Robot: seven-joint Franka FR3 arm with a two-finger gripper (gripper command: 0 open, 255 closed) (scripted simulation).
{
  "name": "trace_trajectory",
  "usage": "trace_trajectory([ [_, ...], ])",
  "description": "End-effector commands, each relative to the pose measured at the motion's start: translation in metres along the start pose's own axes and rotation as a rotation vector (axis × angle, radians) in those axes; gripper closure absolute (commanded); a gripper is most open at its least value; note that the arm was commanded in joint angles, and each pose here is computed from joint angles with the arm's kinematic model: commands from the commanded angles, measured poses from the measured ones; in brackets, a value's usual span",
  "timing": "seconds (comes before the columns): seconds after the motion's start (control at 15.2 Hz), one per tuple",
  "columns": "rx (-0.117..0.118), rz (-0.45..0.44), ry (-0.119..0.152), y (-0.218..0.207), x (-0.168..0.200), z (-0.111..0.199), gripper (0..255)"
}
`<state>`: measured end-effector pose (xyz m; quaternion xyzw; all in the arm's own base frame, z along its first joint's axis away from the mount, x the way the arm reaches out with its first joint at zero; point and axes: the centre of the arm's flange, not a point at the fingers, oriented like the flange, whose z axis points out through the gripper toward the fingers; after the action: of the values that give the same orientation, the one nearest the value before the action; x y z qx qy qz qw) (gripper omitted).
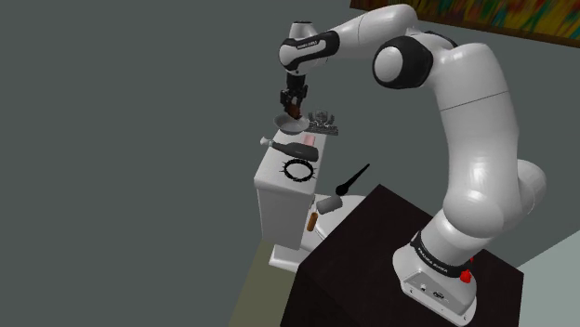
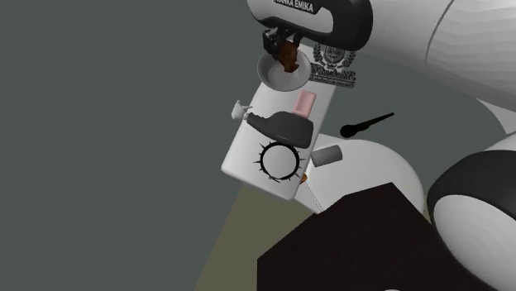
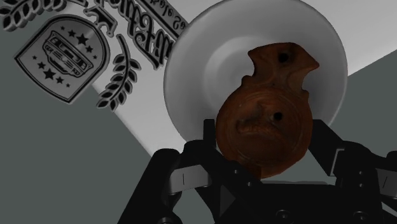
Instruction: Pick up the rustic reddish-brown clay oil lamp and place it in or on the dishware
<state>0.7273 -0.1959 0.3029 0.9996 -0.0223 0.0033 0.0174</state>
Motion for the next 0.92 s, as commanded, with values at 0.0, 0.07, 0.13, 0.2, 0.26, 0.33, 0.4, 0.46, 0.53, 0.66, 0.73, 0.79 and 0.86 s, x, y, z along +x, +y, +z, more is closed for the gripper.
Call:
trace_trajectory([
  [0.0, 0.000, 0.000, 0.001, 0.000, 0.000, 0.011, 255],
  [0.07, 0.000, 0.000, 0.001, 0.000, 0.000, 0.016, 255],
  [0.13, 0.000, 0.000, 0.001, -0.001, 0.000, 0.021, 255],
  [0.2, 0.000, 0.000, 0.001, -0.001, 0.000, 0.027, 255],
  [0.26, 0.000, 0.000, 0.001, -0.001, 0.000, 0.032, 255],
  [0.33, 0.000, 0.000, 0.001, -0.001, 0.000, 0.036, 255],
  [0.4, 0.000, 0.000, 0.001, -0.001, 0.000, 0.036, 255],
  [0.46, 0.000, 0.000, 0.001, -0.001, 0.000, 0.036, 255],
  [0.53, 0.000, 0.000, 0.001, -0.001, 0.000, 0.036, 255],
  [0.66, 0.000, 0.000, 0.001, -0.001, 0.000, 0.036, 255],
  [0.73, 0.000, 0.000, 0.001, -0.001, 0.000, 0.036, 255],
  [0.79, 0.000, 0.000, 0.001, -0.001, 0.000, 0.036, 255],
  [0.86, 0.000, 0.000, 0.001, -0.001, 0.000, 0.036, 0],
])
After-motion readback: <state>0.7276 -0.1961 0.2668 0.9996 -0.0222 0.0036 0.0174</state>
